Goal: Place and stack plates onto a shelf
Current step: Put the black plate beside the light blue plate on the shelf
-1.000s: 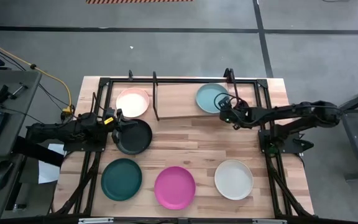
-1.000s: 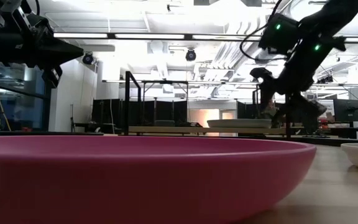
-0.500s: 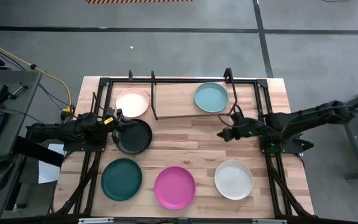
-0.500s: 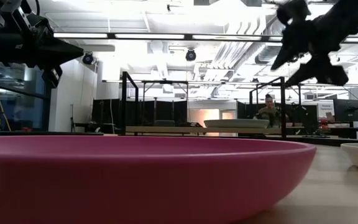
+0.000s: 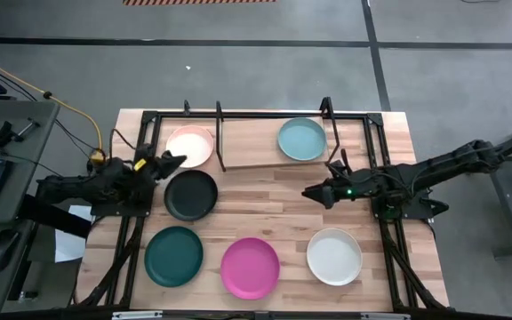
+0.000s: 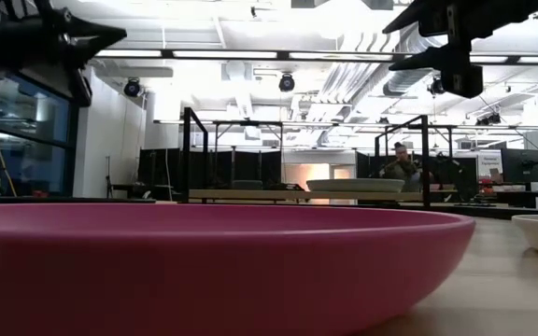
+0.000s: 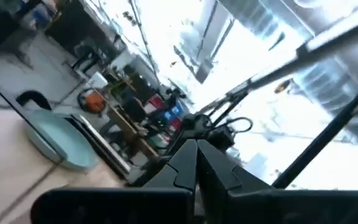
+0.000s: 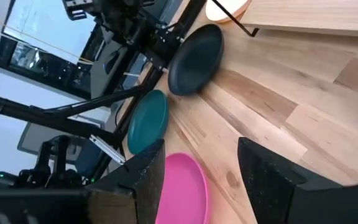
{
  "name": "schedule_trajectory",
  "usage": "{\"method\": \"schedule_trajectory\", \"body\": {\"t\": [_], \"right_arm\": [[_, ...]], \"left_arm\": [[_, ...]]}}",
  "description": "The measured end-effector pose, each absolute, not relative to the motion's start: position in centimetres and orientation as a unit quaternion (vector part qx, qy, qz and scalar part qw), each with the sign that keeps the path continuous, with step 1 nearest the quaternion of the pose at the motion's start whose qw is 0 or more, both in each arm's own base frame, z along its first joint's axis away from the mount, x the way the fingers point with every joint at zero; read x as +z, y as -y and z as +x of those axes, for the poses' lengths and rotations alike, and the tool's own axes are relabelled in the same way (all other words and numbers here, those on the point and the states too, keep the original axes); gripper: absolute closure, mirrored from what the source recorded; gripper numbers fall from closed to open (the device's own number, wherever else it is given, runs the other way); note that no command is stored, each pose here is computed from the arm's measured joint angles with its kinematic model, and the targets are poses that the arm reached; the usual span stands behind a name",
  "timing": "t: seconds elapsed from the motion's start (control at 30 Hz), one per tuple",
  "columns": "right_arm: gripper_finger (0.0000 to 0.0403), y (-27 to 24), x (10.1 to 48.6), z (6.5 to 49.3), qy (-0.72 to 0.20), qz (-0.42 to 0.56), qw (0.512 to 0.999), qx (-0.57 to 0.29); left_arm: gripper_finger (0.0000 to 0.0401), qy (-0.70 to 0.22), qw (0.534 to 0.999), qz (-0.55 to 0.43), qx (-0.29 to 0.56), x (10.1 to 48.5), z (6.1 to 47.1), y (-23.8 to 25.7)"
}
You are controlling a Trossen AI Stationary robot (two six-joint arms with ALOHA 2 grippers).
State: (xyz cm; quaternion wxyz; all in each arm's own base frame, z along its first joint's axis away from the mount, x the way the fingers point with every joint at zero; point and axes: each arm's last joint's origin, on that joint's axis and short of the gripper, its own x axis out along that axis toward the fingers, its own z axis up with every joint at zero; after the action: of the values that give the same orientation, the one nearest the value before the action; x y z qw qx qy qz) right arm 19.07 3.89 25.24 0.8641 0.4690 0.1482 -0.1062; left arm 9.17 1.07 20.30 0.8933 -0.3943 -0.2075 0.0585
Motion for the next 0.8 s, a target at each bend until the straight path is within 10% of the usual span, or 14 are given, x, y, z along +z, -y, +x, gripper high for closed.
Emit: {"method": "schedule_trajectory", "body": {"t": [0.37, 0.8], "right_arm": [[0.0219, -3.8, 25.3, 19.1, -0.138, 0.472, 0.863, -0.112], [0.0219, -3.7, 25.2, 19.1, -0.133, 0.464, 0.865, -0.132]], "left_arm": [[0.0298, -0.092, 0.895, -0.432, -0.055, 26.1, 12.1, 1.0], [0.029, -0.496, 0.806, -0.288, 0.148, 20.0, 16.3, 5.0]]}}
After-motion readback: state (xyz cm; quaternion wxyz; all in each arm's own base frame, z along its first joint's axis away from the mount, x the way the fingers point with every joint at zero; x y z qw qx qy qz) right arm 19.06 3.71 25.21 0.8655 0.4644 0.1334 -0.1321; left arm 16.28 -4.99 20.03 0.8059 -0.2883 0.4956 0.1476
